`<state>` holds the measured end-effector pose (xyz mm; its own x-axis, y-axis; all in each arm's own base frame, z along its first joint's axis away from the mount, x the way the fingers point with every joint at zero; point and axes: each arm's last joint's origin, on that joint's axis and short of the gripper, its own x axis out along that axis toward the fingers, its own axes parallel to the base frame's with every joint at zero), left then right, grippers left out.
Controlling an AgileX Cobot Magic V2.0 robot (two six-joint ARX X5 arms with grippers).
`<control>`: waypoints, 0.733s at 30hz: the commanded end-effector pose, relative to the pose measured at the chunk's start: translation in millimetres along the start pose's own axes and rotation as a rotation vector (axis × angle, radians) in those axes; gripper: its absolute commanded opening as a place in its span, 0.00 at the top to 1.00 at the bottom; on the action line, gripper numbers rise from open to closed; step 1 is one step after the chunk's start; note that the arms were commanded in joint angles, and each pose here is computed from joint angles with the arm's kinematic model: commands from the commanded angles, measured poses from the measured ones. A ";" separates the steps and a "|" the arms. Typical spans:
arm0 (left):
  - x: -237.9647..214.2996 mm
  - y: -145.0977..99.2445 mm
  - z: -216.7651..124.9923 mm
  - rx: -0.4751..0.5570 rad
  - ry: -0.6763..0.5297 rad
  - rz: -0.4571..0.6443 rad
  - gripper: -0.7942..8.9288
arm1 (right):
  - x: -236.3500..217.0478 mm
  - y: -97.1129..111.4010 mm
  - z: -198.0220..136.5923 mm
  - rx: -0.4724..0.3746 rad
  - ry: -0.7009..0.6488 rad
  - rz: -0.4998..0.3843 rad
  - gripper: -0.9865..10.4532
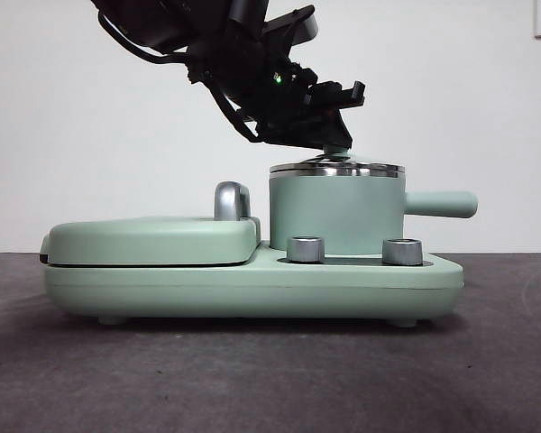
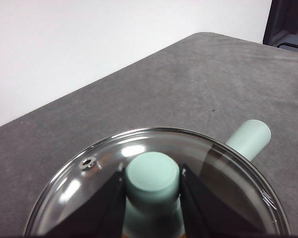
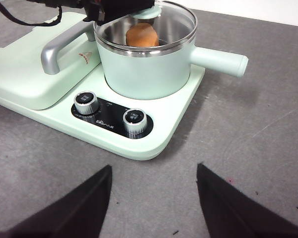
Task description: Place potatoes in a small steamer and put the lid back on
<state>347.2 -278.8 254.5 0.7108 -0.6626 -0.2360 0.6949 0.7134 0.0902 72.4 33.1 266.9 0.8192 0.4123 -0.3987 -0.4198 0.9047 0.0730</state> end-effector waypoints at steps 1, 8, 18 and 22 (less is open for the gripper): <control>7.3 -3.8 0.5 0.006 -0.014 -0.010 0.88 | -0.4 0.5 1.5 0.008 -0.009 0.004 0.68; -3.8 -2.9 16.9 0.009 -0.055 -0.006 0.71 | -0.4 0.5 1.5 0.008 -0.009 0.004 0.68; -40.0 -0.5 49.7 -0.036 -0.043 -0.005 0.69 | -0.4 0.5 1.5 0.008 -0.009 0.004 0.68; -63.0 7.9 54.2 -0.142 0.076 0.010 0.69 | -0.4 0.5 1.5 0.008 -0.009 0.004 0.68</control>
<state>312.0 -245.3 319.2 0.7043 -0.6464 -0.2936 0.6787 0.7343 0.0114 72.4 33.1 266.9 0.8190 0.4127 -0.3987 -0.4200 0.9046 0.0735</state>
